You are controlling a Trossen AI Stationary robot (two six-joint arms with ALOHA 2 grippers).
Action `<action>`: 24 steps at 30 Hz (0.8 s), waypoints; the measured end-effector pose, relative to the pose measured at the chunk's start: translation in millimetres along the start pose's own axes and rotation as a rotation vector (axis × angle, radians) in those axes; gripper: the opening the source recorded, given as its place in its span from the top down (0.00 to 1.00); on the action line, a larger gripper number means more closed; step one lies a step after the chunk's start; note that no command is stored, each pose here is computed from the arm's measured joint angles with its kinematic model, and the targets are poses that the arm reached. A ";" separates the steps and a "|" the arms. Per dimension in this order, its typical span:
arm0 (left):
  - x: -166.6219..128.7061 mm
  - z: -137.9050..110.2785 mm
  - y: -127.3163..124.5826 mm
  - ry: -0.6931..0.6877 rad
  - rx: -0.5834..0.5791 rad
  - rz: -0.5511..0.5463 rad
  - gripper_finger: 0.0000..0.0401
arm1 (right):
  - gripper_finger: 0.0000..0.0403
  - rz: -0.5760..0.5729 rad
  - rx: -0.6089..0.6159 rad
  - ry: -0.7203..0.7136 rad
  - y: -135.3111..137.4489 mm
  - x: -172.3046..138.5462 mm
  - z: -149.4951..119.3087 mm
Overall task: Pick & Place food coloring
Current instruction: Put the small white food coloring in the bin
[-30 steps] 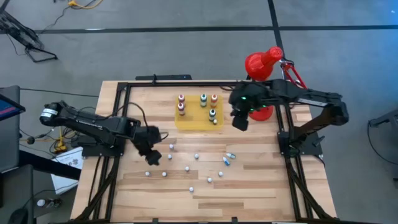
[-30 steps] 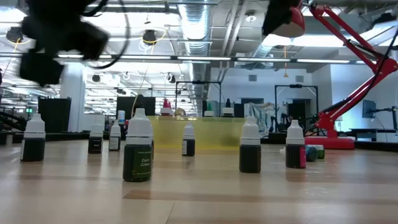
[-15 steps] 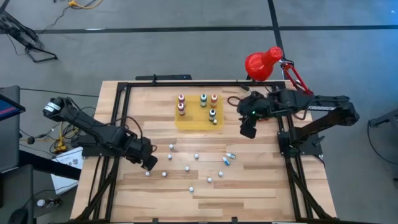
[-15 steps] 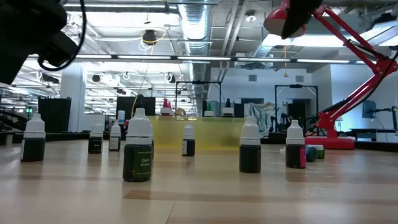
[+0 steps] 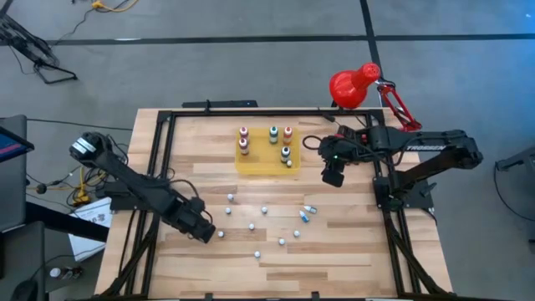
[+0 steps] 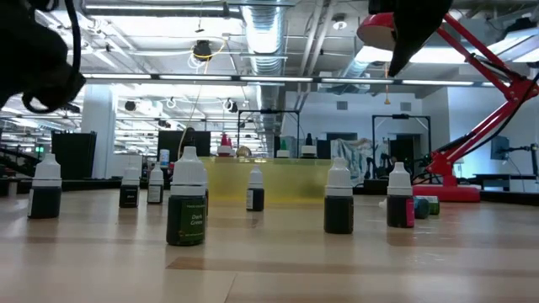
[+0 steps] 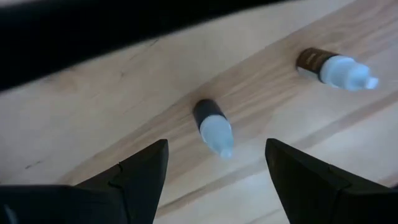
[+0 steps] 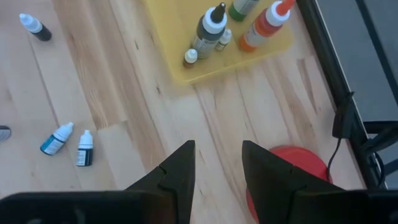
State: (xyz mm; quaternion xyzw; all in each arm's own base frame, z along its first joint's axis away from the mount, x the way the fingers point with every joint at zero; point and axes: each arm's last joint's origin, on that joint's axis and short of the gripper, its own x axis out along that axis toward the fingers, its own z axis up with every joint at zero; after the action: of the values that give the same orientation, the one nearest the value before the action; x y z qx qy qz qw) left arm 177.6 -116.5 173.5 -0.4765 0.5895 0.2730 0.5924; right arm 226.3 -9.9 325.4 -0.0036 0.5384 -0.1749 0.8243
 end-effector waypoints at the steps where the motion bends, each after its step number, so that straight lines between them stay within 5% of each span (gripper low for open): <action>1: 4.0 0.3 -1.6 0.000 0.011 0.007 0.34 | 0.70 0.000 0.000 0.000 0.0 0.0 0.0; 17: 18.3 4.6 -5.1 0.020 0.064 0.053 0.35 | 0.70 0.004 0.005 -0.021 0.5 0.1 2.1; 24: 18.4 5.2 -5.4 -0.001 0.065 0.049 0.51 | 0.70 0.005 0.000 -0.028 0.6 0.0 2.8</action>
State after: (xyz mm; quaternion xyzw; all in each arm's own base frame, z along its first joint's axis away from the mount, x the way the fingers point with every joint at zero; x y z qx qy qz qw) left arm 187.5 -118.4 156.4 -0.4421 0.6094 0.2683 0.6010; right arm 229.0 -9.9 326.5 -0.0049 0.5269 -0.1727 0.8322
